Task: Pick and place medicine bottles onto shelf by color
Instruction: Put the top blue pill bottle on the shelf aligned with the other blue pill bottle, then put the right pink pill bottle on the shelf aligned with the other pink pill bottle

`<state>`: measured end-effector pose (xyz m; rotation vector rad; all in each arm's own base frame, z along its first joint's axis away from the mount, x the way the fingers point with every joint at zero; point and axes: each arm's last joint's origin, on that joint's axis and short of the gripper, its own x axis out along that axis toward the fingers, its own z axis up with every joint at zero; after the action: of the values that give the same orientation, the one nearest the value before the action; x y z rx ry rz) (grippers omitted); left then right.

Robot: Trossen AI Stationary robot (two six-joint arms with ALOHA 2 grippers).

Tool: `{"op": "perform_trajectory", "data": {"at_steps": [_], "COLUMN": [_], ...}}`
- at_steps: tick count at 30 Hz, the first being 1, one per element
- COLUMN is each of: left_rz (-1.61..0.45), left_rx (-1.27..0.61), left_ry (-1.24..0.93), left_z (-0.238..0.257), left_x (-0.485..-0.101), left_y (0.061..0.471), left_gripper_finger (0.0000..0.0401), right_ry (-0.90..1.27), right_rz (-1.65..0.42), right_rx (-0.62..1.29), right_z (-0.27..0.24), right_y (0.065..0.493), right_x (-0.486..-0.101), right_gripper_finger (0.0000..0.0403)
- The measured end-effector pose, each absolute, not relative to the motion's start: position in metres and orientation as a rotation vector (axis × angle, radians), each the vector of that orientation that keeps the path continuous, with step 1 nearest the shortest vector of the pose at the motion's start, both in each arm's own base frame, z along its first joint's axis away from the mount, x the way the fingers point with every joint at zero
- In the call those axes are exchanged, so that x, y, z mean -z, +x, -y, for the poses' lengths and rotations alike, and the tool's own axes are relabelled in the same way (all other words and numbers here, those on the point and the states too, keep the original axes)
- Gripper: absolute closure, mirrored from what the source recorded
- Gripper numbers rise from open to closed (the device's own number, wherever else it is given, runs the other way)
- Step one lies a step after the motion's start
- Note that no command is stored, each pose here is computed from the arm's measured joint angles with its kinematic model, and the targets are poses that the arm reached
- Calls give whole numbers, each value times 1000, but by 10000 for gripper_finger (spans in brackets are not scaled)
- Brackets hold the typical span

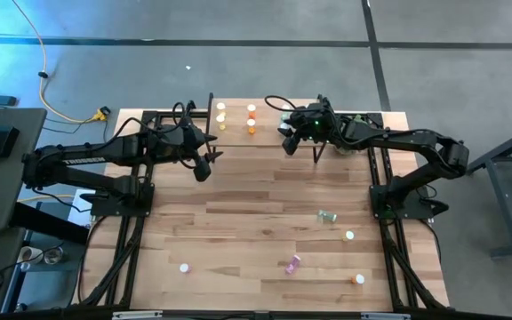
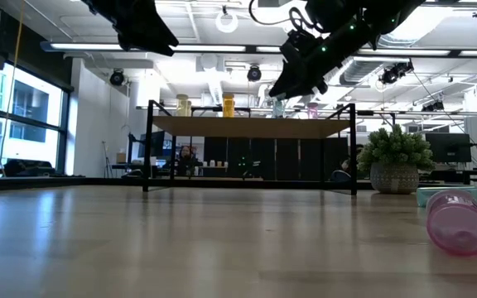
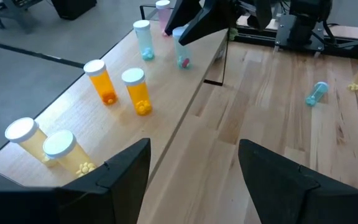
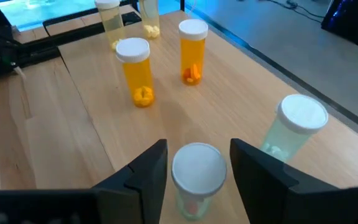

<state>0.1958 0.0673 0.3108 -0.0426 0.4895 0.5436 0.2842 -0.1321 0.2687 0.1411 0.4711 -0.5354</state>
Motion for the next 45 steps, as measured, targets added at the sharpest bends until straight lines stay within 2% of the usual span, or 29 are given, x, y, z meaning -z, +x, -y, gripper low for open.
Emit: {"op": "perform_trajectory", "data": {"at_steps": [15, 19, 26, 35, 45], "left_rz": [-488, -491, -492, -468, -451], "left_rx": [-546, -548, -580, -756, -729], "left_ry": [-58, -58, -52, 19, 117], "left_z": [-67, -67, -69, -73, -73], "left_x": [-311, -310, -310, -322, -343], "left_y": [196, 195, 195, 192, 191], "left_gripper_finger": [169, 169, 169, 169, 169], "right_ry": [113, 108, 134, 446, 972], "right_rz": [-432, -416, -509, -560, -598], "right_rx": [533, 519, 450, 405, 402], "right_z": [129, 125, 102, 54, -17], "right_y": [279, 279, 283, 286, 296], "right_x": [-284, -304, -340, -356, -345], "right_gripper_finger": [236, 236, 236, 236, 236]}}
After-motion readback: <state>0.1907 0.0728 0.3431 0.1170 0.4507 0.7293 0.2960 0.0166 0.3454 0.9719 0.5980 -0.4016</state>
